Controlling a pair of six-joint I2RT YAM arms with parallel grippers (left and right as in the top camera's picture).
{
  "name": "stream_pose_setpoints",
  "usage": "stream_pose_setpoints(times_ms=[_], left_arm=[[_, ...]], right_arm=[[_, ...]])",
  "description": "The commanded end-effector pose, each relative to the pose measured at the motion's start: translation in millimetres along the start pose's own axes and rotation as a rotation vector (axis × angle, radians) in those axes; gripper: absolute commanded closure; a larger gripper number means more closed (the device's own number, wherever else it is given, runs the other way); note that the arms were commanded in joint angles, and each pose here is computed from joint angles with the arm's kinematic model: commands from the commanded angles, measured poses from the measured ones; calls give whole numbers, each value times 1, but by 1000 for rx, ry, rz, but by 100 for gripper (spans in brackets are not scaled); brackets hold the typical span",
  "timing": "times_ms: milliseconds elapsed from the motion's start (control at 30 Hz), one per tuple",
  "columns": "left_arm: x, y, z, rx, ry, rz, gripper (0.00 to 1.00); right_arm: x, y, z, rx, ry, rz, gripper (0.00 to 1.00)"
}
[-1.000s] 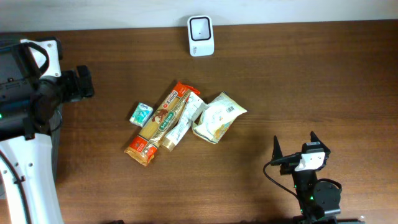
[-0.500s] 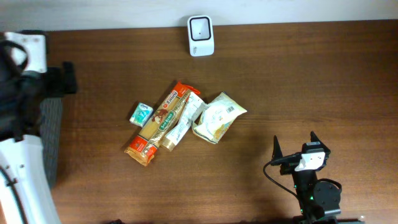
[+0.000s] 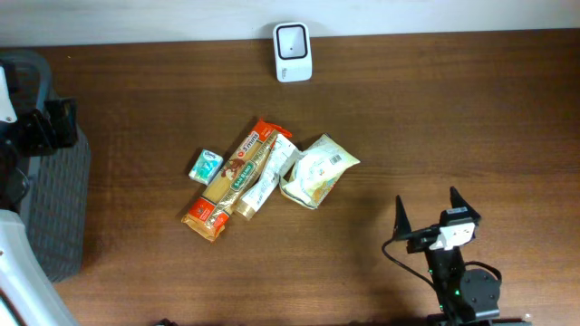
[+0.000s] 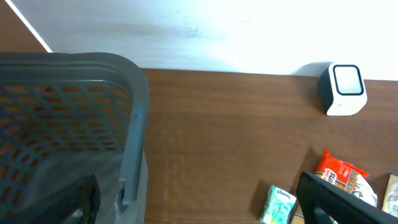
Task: Scan the item barcode
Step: 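Retract the left gripper and reach the right gripper toward the bag, then grasp the white snack bag with the right gripper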
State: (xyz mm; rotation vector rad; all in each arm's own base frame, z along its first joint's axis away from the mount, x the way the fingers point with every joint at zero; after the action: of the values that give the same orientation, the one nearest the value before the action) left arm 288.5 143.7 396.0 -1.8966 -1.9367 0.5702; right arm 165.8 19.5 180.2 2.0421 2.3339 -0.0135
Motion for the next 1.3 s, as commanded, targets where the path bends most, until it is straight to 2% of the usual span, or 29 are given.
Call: stream_pose_setpoints(times_ms=[0, 100, 233, 333, 433, 533, 633, 667, 700, 800, 833, 867, 900, 933, 1000, 1100, 1167, 1200, 1233, 1267], left_arm=[[-4, -9, -5, -29, 25, 12, 1], [-4, -9, -5, -29, 25, 12, 1], [-4, -9, -5, -29, 25, 12, 1], [-4, -9, -5, -29, 25, 12, 1], [-4, -9, -5, -29, 25, 12, 1], [-4, -9, -5, -29, 25, 12, 1], [-4, -9, -5, -29, 25, 12, 1], [-4, -9, -5, -29, 26, 12, 1], [-4, -9, -5, -29, 25, 12, 1], [-4, -9, -5, -28, 25, 13, 1], [-4, -9, -5, -29, 25, 12, 1], [-4, -9, -5, -29, 25, 12, 1], [-4, -9, -5, -29, 25, 12, 1], [-4, -9, -5, -29, 25, 12, 1], [-4, -9, -5, -29, 25, 12, 1], [-4, -9, -5, -29, 25, 12, 1], [-4, -9, -5, -29, 25, 12, 1], [-4, -9, -5, -29, 25, 12, 1], [-4, -9, -5, -29, 25, 12, 1], [-4, -9, -5, -29, 25, 12, 1]], right_arm=[[12, -2, -10, -32, -2, -136, 1], [18, -7, -34, -20, -1, -213, 1], [28, 3, -89, 76, 21, -357, 2], [27, 33, -116, 313, 77, -380, 2], [27, 65, -120, 525, 132, -397, 2], [33, 93, -103, 651, 247, -452, 2], [50, 113, -81, 716, 359, -667, 2], [54, 124, -71, 734, 400, -708, 8], [52, 136, -56, 803, 487, -642, 16], [51, 151, -22, 967, 689, -438, 25], [61, 154, -9, 1034, 737, -348, 34], [70, 156, 2, 1075, 752, -225, 34], [79, 156, 9, 1092, 750, -124, 34], [85, 156, 14, 1096, 744, -54, 28], [91, 155, 20, 1115, 765, -19, 24], [111, 149, 34, 1221, 790, -97, 19], [130, 146, 47, 1273, 774, -125, 10], [138, 146, 51, 1284, 772, -135, 8], [148, 148, 54, 1278, 765, -163, 1], [155, 150, 55, 1270, 772, -178, 1]])
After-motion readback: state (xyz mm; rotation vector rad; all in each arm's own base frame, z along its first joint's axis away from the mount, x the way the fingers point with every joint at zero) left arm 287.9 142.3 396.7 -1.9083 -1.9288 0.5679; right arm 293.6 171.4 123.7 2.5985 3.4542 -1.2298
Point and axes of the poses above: each gripper's point midway between its finger pads, its own y axis out along the fingers, its own x axis along the line the jaws close on, z = x × y, the point moved 8 cm from there along -y, back along the fingers, and after that the axes turned 1 degree about y, right-handed, at the moved point
